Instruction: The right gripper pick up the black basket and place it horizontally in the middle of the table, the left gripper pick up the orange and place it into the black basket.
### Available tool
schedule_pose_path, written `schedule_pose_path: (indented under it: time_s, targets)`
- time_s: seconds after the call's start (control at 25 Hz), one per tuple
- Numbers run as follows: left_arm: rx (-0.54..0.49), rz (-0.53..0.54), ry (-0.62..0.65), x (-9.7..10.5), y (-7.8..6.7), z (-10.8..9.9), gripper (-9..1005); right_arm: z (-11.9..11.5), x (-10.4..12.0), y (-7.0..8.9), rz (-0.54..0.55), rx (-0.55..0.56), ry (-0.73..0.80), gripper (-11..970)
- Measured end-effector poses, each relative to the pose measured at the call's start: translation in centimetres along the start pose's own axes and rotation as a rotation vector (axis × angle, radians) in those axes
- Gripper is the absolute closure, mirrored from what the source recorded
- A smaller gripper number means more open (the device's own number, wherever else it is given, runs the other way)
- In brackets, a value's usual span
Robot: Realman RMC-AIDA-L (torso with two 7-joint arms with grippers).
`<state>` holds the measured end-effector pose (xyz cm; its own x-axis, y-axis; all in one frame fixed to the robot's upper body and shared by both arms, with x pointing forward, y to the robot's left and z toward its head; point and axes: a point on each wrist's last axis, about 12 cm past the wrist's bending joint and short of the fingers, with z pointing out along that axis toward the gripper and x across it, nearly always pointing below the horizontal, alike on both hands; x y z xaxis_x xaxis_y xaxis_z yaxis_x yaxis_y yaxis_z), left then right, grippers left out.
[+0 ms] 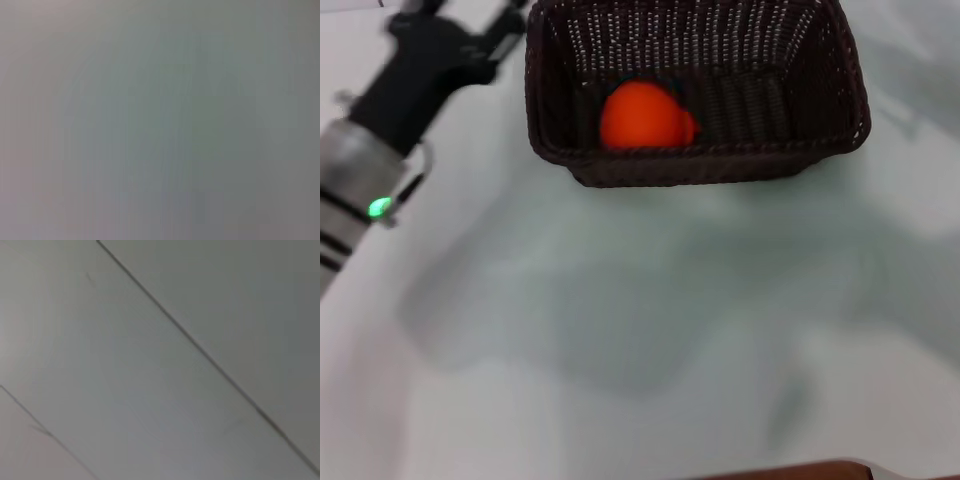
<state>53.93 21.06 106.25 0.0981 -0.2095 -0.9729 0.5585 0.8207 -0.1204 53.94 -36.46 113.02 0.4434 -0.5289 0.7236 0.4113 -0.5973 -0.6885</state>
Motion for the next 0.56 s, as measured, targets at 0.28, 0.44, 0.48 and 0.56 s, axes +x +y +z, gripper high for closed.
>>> schedule_pose_path:
  time_s: [0.28, 0.44, 0.48, 0.56]
  targets:
    - [-0.321, -0.050, -0.081, 0.2, 4.2, -7.0, 159, -1.9, -3.3, 2.4, -0.135, -0.051, 0.203, 300]
    - [-0.416, -0.062, -0.119, 0.4, 4.8, -10.0, 108, -2.3, -5.2, 2.9, -0.240, -0.103, 0.326, 300]
    - [-0.434, -0.066, -0.124, 0.5, 4.8, -10.5, 95, -2.4, -5.7, 3.0, -0.254, -0.121, 0.366, 300]
    - [-0.467, -0.073, -0.133, 0.7, 4.9, -11.4, 95, -2.6, -6.3, 3.1, -0.282, -0.153, 0.432, 300]
